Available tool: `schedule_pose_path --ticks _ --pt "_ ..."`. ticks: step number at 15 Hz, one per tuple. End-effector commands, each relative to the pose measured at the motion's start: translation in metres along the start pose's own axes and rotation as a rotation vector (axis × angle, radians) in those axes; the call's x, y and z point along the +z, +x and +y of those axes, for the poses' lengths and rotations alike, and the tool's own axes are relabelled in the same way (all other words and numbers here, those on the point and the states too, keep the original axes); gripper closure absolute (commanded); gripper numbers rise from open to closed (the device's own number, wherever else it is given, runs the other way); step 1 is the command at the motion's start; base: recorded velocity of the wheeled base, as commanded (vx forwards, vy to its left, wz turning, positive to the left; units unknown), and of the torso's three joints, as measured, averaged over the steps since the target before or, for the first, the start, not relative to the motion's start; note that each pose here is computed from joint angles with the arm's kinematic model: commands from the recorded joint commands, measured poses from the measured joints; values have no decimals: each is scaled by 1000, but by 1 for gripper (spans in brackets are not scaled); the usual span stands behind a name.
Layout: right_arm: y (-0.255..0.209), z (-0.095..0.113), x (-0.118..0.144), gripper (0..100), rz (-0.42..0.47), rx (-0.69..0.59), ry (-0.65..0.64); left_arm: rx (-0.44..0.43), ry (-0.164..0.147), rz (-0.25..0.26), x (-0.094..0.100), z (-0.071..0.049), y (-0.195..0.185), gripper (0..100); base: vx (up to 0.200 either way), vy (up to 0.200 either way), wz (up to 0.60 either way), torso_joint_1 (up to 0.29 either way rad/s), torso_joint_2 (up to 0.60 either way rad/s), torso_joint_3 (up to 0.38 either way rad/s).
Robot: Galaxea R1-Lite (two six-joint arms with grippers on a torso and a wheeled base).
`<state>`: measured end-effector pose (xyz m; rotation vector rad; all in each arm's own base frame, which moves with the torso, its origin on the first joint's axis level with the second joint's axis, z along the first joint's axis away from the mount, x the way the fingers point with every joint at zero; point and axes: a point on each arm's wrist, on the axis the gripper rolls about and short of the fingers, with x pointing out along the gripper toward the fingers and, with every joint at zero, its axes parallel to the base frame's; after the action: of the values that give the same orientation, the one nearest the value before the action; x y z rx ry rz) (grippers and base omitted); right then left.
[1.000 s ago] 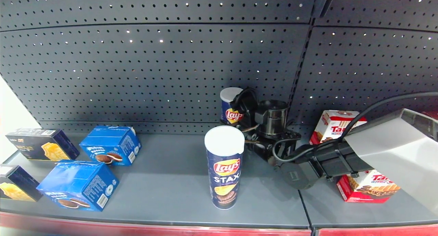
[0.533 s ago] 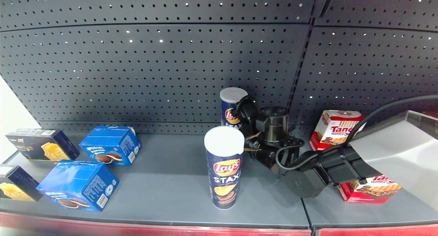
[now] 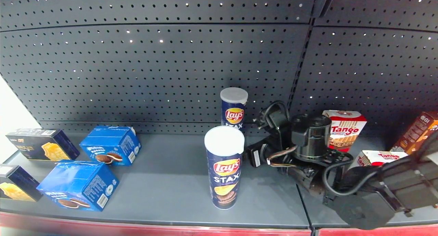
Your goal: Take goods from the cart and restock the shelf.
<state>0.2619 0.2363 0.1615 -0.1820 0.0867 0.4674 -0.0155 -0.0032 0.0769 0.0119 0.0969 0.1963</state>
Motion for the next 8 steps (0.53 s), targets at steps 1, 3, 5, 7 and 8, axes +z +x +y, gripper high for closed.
schedule_pose_path --ticks 1,3,5,7,8 --pt "-44 -17 19 0 -53 -14 -7 0 0 2 0 0 0 0 0 0 0 0 0 0" --pt "-74 -28 25 0 -79 -25 -15 0 0 2 0 0 0 0 0 0 0 0 0 0" --pt "-104 -44 29 0 -116 -56 -26 0 0 2 0 0 0 0 0 0 0 0 0 0" --pt "-138 -63 39 0 -180 -109 -47 0 1 2 0 0 0 0 0 0 0 0 0 0" --pt "-159 -72 46 0 -229 -128 -53 0 0 2 0 0 0 0 0 0 0 0 0 0"
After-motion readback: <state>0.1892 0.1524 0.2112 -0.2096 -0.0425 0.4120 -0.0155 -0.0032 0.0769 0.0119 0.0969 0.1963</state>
